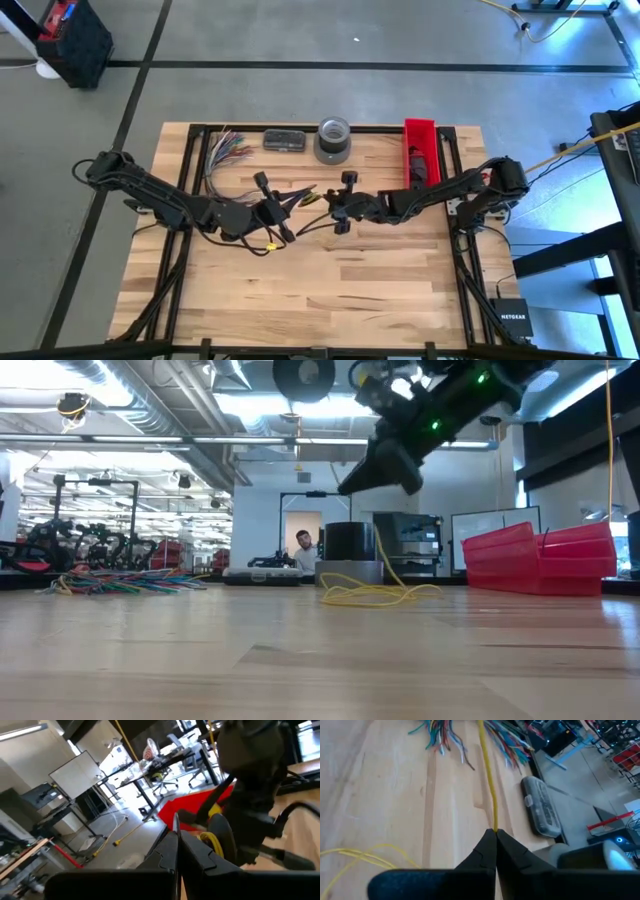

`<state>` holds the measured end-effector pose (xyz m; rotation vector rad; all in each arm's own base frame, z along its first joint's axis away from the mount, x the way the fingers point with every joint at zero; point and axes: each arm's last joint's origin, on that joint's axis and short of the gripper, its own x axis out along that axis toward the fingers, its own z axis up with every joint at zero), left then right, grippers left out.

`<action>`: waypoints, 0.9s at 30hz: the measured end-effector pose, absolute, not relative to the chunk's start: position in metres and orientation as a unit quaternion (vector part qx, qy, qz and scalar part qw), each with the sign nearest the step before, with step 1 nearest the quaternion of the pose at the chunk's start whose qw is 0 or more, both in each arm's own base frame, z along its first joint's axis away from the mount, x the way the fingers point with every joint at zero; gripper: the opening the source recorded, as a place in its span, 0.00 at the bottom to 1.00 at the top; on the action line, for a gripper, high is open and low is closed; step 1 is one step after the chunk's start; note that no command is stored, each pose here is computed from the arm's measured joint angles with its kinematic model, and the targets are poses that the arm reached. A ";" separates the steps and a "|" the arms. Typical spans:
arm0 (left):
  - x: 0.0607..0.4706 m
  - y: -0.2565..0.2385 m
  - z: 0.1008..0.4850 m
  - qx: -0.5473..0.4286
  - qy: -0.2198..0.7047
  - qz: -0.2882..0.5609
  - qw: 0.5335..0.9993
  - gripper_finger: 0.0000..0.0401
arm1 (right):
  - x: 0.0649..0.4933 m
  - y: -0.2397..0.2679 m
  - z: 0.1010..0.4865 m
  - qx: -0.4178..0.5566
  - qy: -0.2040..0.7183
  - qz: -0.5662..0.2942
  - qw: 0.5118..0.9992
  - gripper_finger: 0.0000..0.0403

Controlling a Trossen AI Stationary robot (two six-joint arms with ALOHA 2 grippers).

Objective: Coil cords
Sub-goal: Coil the yellow wire into the black spool

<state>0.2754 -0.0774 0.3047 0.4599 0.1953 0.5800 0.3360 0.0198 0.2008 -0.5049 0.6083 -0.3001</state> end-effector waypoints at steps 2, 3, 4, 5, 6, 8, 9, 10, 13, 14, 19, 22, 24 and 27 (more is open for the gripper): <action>0.275 -0.077 0.304 0.225 0.098 0.288 0.925 0.00 | 0.331 0.020 0.208 -0.241 0.285 -0.147 0.916 0.01; 0.275 -0.077 0.304 0.227 0.100 0.288 0.925 0.00 | 0.328 0.020 0.211 -0.239 0.280 -0.148 0.918 0.01; 0.275 -0.077 0.303 0.229 0.102 0.287 0.924 0.00 | 0.324 0.020 0.212 -0.237 0.277 -0.149 0.919 0.01; 0.275 -0.077 0.303 0.229 0.103 0.287 0.924 0.00 | 0.320 0.019 0.213 -0.235 0.275 -0.150 0.920 0.01; 0.275 -0.077 0.303 0.230 0.104 0.287 0.924 0.00 | 0.315 0.019 0.213 -0.233 0.273 -0.152 0.921 0.01; 0.275 -0.077 0.302 0.234 0.107 0.286 0.923 0.00 | 0.307 0.014 0.215 -0.228 0.270 -0.172 0.920 0.01; 0.275 -0.077 0.302 0.238 0.111 0.284 0.922 0.00 | 0.302 0.011 0.216 -0.225 0.268 -0.180 0.919 0.01; 0.275 -0.077 0.301 0.243 0.115 0.281 0.921 0.00 | 0.298 0.008 0.218 -0.219 0.261 -0.189 0.921 0.01; 0.275 -0.079 0.298 0.251 0.123 0.252 0.926 0.00 | 0.290 0.002 0.221 -0.192 0.242 -0.204 0.929 0.01; 0.276 -0.079 0.297 0.253 0.124 0.240 0.929 0.00 | 0.288 0.000 0.222 -0.187 0.237 -0.208 0.931 0.01; 0.277 -0.077 0.295 0.254 0.127 0.211 0.935 0.00 | 0.286 0.000 0.225 -0.174 0.227 -0.210 0.935 0.01; 0.277 -0.073 0.291 0.259 0.146 0.214 0.930 0.00 | 0.287 0.001 0.228 -0.167 0.216 -0.200 0.941 0.01; 0.277 -0.071 0.288 0.262 0.163 0.215 0.927 0.00 | 0.286 0.001 0.231 -0.154 0.209 -0.195 0.946 0.01; 0.278 -0.064 0.285 0.255 0.177 0.224 0.924 0.00 | 0.286 0.003 0.237 -0.130 0.188 -0.177 0.957 0.01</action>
